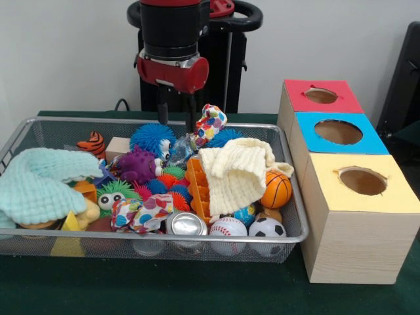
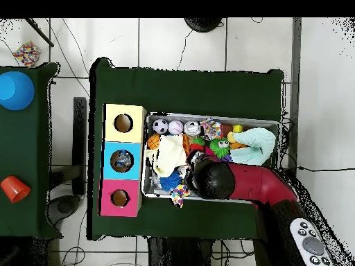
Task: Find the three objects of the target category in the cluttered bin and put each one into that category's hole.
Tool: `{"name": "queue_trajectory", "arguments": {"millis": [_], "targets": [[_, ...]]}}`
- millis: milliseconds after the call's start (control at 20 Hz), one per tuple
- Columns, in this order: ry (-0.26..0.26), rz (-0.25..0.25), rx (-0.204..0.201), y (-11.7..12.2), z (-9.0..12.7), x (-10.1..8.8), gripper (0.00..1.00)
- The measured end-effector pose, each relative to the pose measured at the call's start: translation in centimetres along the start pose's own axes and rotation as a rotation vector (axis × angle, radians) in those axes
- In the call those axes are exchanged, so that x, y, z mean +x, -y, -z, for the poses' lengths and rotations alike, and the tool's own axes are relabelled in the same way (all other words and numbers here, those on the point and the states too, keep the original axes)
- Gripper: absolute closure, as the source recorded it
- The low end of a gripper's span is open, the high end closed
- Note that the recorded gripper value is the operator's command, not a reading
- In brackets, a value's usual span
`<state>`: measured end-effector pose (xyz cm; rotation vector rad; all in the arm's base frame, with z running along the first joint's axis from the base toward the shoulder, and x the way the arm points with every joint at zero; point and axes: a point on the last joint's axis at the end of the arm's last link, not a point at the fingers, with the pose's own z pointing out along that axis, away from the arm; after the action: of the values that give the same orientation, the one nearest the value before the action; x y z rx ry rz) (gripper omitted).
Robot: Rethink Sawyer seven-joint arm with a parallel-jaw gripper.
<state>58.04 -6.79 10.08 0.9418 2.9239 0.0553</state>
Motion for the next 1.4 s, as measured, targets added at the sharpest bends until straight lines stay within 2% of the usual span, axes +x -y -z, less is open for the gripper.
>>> {"name": "queue_trajectory", "arguments": {"millis": [600,950,1200,1400], "targets": [[0.001,0.003,0.021,0.2,-0.1,0.5,0.0],[-0.006,0.013,0.027,-0.4,-0.4,1.2,0.0],[-0.055,-0.028,0.019,-0.1,-2.1,1.7,0.0],[-0.096,-0.038,0.023,0.4,-3.8,2.5,0.0]]}}
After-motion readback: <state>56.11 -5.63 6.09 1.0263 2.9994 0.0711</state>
